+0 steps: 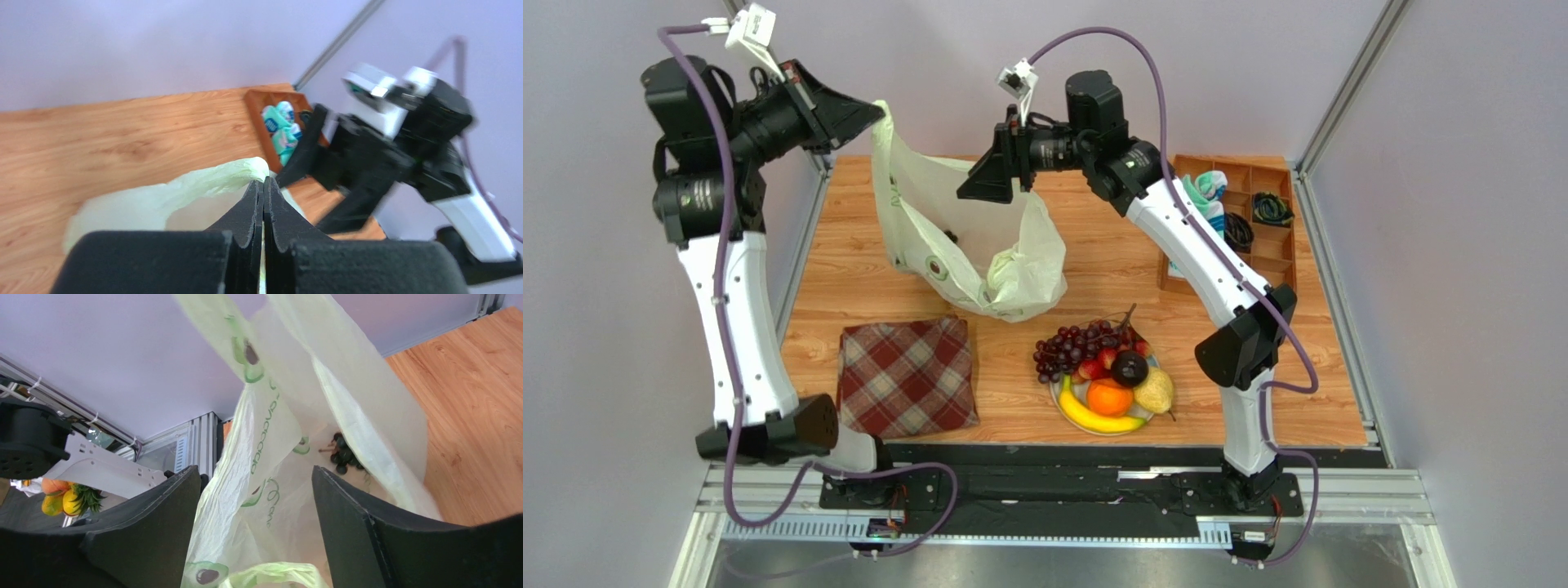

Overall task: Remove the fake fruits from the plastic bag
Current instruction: Adjust the plastic bag at the center of the board, then take out the fake fruit from the plastic bag.

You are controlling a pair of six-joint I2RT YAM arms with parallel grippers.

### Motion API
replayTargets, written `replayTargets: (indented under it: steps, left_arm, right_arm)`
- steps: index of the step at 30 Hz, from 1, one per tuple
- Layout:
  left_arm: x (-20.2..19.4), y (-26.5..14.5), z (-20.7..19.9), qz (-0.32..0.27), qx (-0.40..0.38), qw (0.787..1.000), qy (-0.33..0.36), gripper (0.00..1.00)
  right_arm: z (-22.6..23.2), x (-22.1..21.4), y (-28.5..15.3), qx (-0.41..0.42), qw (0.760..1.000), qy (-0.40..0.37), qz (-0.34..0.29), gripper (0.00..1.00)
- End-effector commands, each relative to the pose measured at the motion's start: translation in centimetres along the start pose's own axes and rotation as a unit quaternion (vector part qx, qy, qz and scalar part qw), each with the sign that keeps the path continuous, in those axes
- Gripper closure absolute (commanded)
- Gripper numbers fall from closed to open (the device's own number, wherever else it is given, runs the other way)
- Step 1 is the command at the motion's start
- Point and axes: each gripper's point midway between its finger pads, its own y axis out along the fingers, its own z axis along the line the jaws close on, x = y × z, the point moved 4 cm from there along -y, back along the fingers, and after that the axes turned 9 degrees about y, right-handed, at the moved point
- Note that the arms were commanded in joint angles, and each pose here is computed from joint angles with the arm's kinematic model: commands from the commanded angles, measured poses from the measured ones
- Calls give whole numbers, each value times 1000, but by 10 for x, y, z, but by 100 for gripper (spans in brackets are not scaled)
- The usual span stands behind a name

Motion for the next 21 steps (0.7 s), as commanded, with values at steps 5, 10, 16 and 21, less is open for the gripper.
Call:
replayTargets:
  steps: [5, 10, 16, 21]
  left_arm:
    - [-30, -114, -140, -34, -58, 993, 95, 100]
    - [-80, -141, -147, -3, -22, 994, 107, 100]
    - [-184, -156, -106, 96, 75, 992, 41, 100]
    - [-238, -163, -83, 140, 132, 981, 1, 100]
  right_arm:
    - [41, -34, 42, -21, 999, -44, 22, 55]
    - [9, -80, 76, -93, 993, 63, 45, 60]
    - [-24, -167, 104, -146, 974, 106, 135, 61]
    - [-35, -272, 86, -167, 936, 175, 256, 47]
